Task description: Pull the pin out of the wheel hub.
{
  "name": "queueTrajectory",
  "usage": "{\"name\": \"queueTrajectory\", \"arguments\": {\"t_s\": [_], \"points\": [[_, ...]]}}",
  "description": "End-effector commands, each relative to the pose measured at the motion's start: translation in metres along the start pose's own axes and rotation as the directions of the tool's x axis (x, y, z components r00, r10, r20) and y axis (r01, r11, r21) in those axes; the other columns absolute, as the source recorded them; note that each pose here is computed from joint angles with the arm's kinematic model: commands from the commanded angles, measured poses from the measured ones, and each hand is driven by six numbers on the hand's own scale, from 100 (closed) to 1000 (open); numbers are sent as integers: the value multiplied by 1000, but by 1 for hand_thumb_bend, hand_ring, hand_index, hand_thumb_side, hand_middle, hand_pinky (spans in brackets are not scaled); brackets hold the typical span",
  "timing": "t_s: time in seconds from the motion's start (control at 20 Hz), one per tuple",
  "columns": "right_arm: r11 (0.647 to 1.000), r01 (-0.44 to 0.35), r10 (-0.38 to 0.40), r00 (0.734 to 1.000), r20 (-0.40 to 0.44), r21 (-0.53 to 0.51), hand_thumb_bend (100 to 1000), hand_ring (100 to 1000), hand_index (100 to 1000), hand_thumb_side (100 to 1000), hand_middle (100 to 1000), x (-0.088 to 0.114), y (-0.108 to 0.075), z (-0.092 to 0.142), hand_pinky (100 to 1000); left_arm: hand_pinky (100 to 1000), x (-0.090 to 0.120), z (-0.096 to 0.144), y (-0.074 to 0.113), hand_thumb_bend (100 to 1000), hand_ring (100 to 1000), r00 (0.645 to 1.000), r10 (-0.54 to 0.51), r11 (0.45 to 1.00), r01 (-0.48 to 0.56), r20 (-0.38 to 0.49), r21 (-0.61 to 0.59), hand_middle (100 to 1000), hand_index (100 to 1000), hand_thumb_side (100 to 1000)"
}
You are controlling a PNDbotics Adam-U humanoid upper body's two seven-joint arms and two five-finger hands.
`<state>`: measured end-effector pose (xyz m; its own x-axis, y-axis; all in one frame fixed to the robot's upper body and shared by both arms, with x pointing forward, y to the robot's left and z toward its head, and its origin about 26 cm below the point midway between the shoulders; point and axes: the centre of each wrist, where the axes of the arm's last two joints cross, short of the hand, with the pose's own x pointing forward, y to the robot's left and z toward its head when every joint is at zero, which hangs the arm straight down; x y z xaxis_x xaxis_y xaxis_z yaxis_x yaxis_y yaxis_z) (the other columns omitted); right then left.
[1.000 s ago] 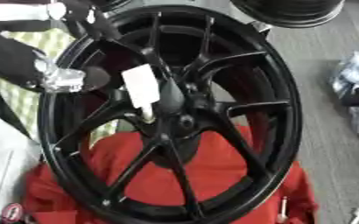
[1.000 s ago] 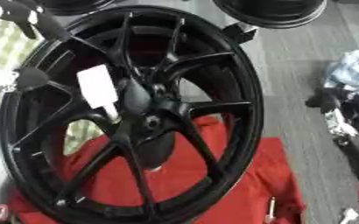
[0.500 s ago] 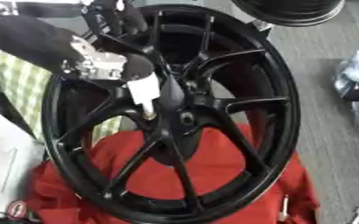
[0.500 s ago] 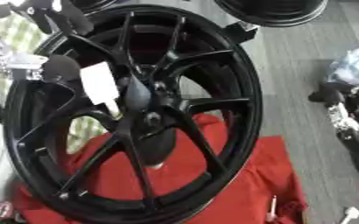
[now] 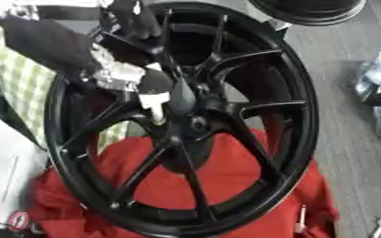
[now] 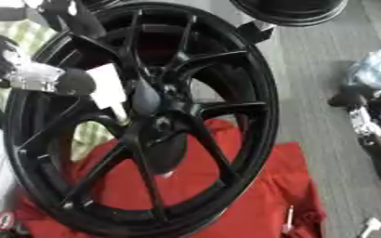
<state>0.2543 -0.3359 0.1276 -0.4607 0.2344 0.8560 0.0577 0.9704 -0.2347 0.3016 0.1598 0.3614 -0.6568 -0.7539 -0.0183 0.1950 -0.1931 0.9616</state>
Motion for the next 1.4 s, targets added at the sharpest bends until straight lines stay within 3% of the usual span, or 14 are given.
{"name": "queueTrajectory", "arguments": {"t_s": [0.05,0.4,1.0,1.2,1.3,1.4], "points": [[1000,-10,10,1000,24,2,100,718,727,521,623,8,-3,-3,974,809,-6,-4,5,592,829,997,14,999,-17,-80,-46,777,884,817],[1000,-5,5,1000,19,-7,100,718,727,524,622,8,-2,-3,975,810,-24,-22,-4,585,833,991,20,995,-33,-134,-90,783,884,833],[999,8,-7,1000,15,-32,100,716,724,531,619,9,0,-6,976,753,-33,-36,-13,557,760,991,55,980,-78,-125,-183,694,816,847],[999,12,-12,1000,13,-33,100,715,723,534,619,9,0,-6,977,727,-35,-37,-12,431,724,990,68,979,-90,-125,-182,647,786,795],[999,15,-14,1000,10,-37,100,714,721,536,616,9,0,-6,977,704,-35,-37,-11,319,702,989,72,980,-94,-131,-177,620,763,676],[999,19,-18,1000,12,-42,100,713,721,536,616,9,0,-6,977,692,-34,-37,-11,264,687,988,74,980,-98,-137,-176,606,753,613]]}}
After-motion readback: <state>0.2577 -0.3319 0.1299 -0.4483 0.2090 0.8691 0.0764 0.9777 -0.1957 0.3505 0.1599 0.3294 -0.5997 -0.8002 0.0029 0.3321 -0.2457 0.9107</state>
